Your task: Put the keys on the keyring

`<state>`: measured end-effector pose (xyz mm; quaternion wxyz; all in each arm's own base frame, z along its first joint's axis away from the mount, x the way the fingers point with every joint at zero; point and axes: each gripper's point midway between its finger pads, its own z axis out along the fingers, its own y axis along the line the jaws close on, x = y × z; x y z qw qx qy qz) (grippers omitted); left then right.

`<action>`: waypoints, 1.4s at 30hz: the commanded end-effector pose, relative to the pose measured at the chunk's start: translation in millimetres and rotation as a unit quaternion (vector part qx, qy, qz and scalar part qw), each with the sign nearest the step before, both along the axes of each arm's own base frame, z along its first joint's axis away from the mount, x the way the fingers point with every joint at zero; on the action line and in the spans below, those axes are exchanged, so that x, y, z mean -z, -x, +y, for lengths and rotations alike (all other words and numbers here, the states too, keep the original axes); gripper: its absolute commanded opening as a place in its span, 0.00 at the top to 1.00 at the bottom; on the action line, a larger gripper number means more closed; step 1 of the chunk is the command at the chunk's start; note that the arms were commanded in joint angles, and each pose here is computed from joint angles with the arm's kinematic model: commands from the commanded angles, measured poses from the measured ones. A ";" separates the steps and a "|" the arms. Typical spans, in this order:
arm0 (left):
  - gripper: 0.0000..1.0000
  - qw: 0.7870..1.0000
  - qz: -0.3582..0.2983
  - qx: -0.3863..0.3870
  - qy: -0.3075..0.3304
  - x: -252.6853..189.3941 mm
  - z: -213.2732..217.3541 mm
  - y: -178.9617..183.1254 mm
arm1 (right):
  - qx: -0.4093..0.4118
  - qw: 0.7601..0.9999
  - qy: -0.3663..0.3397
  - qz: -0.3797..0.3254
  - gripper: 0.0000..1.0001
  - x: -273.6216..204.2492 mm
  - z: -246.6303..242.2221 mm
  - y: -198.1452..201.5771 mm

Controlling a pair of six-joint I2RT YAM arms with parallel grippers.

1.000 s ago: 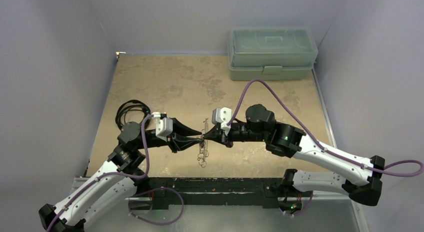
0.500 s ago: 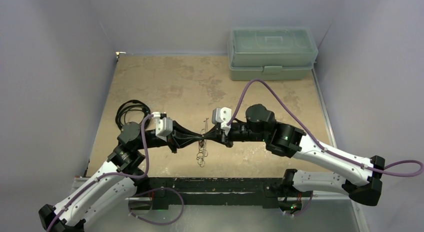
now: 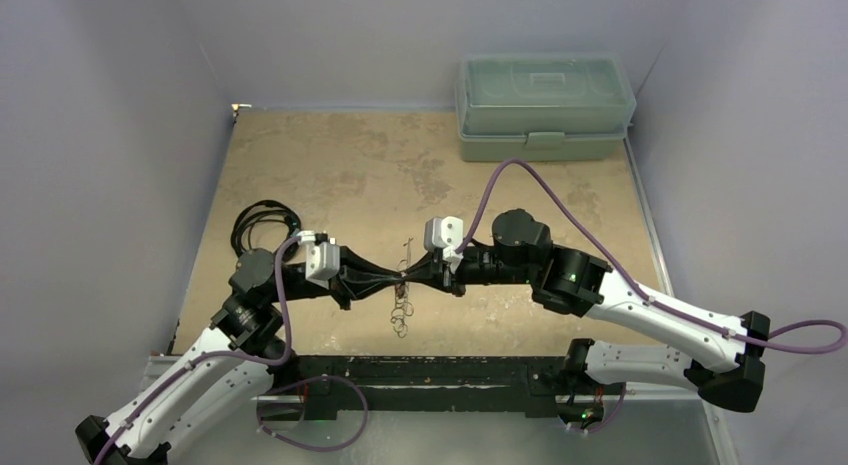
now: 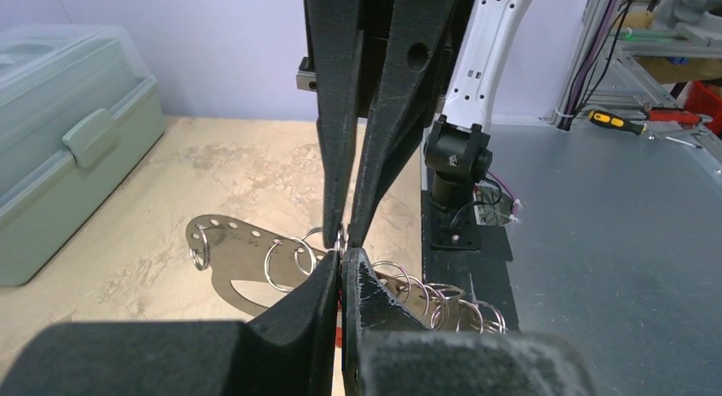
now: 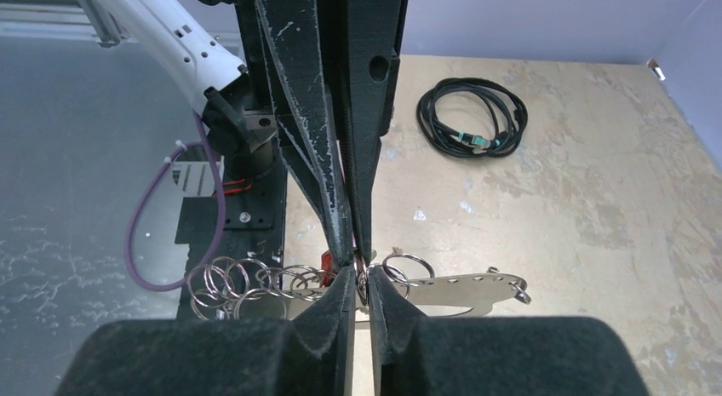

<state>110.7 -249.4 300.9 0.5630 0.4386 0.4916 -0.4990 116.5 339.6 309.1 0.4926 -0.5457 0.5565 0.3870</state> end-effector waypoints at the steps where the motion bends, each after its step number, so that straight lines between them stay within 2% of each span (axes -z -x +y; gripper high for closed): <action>1: 1.00 0.999 -0.039 0.003 0.002 -11.1 2.7 4.5 | 0.001 0.998 -0.050 -0.028 0.83 -38.6 -1.7 -0.3; 3: 1.00 0.999 -0.041 0.000 0.001 -11.3 3.3 3.9 | 0.001 0.999 -0.044 -0.026 0.75 -35.7 -1.8 0.2; 6: 1.00 0.999 -0.042 -0.003 -0.001 -11.3 3.7 2.8 | -0.003 0.999 -0.038 -0.026 0.69 -32.8 -1.8 0.9; 15: 1.00 0.999 -0.040 -0.006 -0.002 -10.9 3.8 1.6 | -0.015 1.000 0.018 -0.020 0.63 -14.6 0.6 0.2; 25: 1.00 0.999 -0.036 -0.008 -0.003 -9.1 4.2 1.7 | -0.027 0.998 0.055 -0.011 0.66 1.6 5.4 -0.8; 31: 1.00 0.999 -0.032 -0.004 -0.003 -7.8 3.2 2.0 | -0.028 0.998 0.050 -0.016 0.78 -1.3 6.7 -1.3; 38: 1.00 1.000 -0.029 0.000 -0.003 -6.7 2.6 3.0 | -0.036 0.998 0.049 -0.022 0.84 -1.8 12.7 -2.6; 42: 1.00 1.000 -0.028 0.000 -0.004 -6.3 2.6 3.1 | -0.042 0.998 0.048 -0.023 0.84 -2.9 16.3 -2.4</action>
